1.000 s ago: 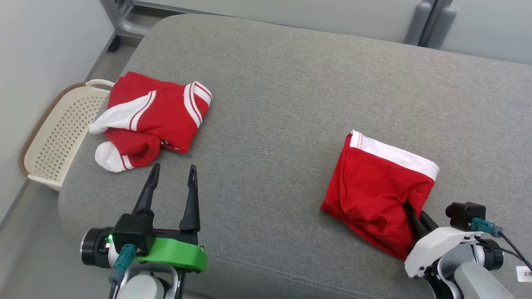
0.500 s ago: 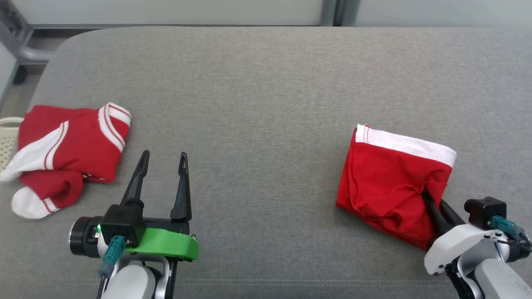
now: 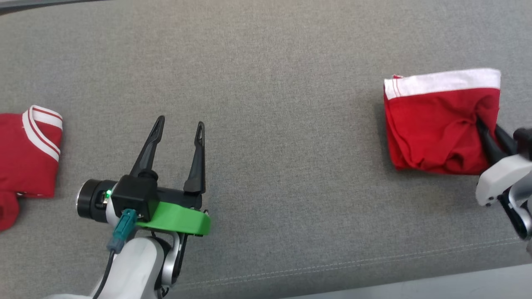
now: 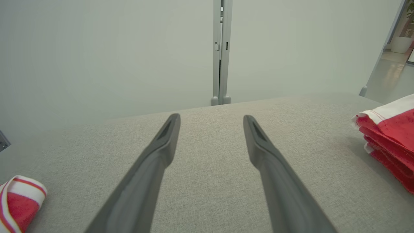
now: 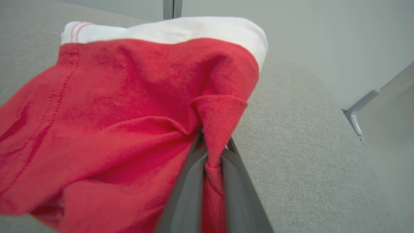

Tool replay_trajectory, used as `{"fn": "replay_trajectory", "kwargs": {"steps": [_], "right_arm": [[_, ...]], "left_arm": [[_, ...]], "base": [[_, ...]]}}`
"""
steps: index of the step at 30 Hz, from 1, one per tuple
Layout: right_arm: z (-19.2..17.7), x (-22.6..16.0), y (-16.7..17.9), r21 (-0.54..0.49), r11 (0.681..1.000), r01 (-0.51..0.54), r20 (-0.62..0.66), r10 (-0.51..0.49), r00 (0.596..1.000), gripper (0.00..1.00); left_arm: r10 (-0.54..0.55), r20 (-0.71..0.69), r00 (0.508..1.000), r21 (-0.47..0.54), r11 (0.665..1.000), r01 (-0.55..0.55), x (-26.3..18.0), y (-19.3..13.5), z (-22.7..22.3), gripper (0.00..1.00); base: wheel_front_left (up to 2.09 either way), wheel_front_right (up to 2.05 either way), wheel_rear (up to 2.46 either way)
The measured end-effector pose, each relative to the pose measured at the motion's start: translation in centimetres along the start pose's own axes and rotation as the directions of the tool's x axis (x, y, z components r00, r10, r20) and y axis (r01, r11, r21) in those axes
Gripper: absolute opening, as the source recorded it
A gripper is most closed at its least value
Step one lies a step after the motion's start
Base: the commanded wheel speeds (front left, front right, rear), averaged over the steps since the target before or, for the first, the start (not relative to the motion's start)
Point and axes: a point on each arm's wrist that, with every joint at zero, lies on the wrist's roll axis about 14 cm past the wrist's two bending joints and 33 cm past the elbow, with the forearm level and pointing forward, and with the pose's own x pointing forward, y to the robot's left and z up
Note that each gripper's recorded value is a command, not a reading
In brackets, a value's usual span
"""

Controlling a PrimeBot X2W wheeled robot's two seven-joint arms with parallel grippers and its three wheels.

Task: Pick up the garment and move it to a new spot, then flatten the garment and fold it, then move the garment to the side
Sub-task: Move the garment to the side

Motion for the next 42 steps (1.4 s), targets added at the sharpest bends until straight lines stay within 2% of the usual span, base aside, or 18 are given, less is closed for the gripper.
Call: {"fn": "replay_trajectory", "kwargs": {"steps": [3, 7, 12, 20, 21, 22, 23, 28, 31, 36, 39, 42], "right_arm": [[0.4, 2.4, -2.4, -0.127, 0.992, -0.001, -0.029, -0.003, 1.0, 0.0], [-0.7, 3.9, -5.5, -0.205, 0.979, 0.018, -0.095, -0.038, 0.995, 0.0], [-0.5, 5.8, -9.6, -0.244, 0.965, 0.09, -0.11, -0.12, 0.987, 0.0], [-1.7, 8.5, -11.4, -0.26, 0.958, 0.12, -0.142, -0.161, 0.977, 0.02], [-2.2, 8.7, -11.5, -0.259, 0.958, 0.123, -0.151, -0.166, 0.974, 0.14], [-2.6, 8.9, -11.7, -0.254, 0.958, 0.133, -0.159, -0.177, 0.971, 0.46], [-2.8, 9.2, -11.9, -0.251, 0.958, 0.14, -0.165, -0.185, 0.969, 1.0], [-3.3, 10.3, -12.8, -0.254, 0.951, 0.176, -0.168, -0.222, 0.96, 1.0], [-2.3, 11.0, -12.8, -0.238, 0.951, 0.196, -0.134, -0.232, 0.963, 1.0], [1.6, 11.7, -10.7, -0.158, 0.966, 0.204, 0.011, -0.205, 0.979, 1.0], [4.4, 10.7, -10.7, -0.104, 0.966, 0.236, 0.108, -0.224, 0.969, 1.0], [6.4, 9.3, -9.4, -0.028, 0.97, 0.24, 0.194, -0.23, 0.954, 1.0]], "left_arm": [[-0.064, 0.001, 0.998, -0.007, 0.998, 0.064, 1.6, -1.5, -0.5, 1.0], [-0.101, 0.011, 0.995, -0.011, 0.995, 0.101, 3.2, -2.2, -0.8, 1.0], [-0.109, 0.017, 0.994, -0.014, 0.994, 0.109, 4.5, -2.1, -1.4, 1.0], [-0.119, -0.016, 0.993, -0.004, 0.993, 0.119, 5.7, -1.4, -3.5, 1.0], [-0.118, -0.025, 0.993, -0.004, 0.993, 0.118, 5.7, -1.3, -4.0, 1.0], [-0.118, -0.034, 0.992, -0.005, 0.993, 0.118, 5.8, -1.2, -4.4, 1.0], [-0.118, -0.045, 0.992, -0.005, 0.993, 0.118, 5.8, -1.1, -4.8, 1.0], [-0.115, -0.069, 0.991, -0.008, 0.993, 0.115, 5.9, -0.8, -6.1, 1.0], [-0.111, -0.068, 0.992, -0.006, 0.994, 0.11, 6.1, -0.7, -6.1, 1.0], [-0.097, -0.07, 0.993, -0.01, 0.995, 0.096, 5.8, -0.4, -5.8, 1.0], [-0.085, -0.055, 0.995, -0.011, 0.996, 0.085, 5.6, -0.1, -5.0, 1.0], [-0.059, -0.057, 0.997, -0.007, 0.998, 0.059, 4.8, 0.4, -4.5, 1.0]], "base": [[0.0, 0.0, 0.0], [0.0, 0.0, 0.0], [0.0, 0.0, 0.0], [0.0, 0.0, 0.0], [0.0, 0.0, 0.0], [0.0, 0.0, 0.0], [0.0, 0.0, 0.0], [0.0, 0.0, 0.0], [0.0, 0.0, 0.0], [0.0, 0.0, 0.0], [0.0, 0.0, 0.0], [0.0, 0.0, 0.0]]}}
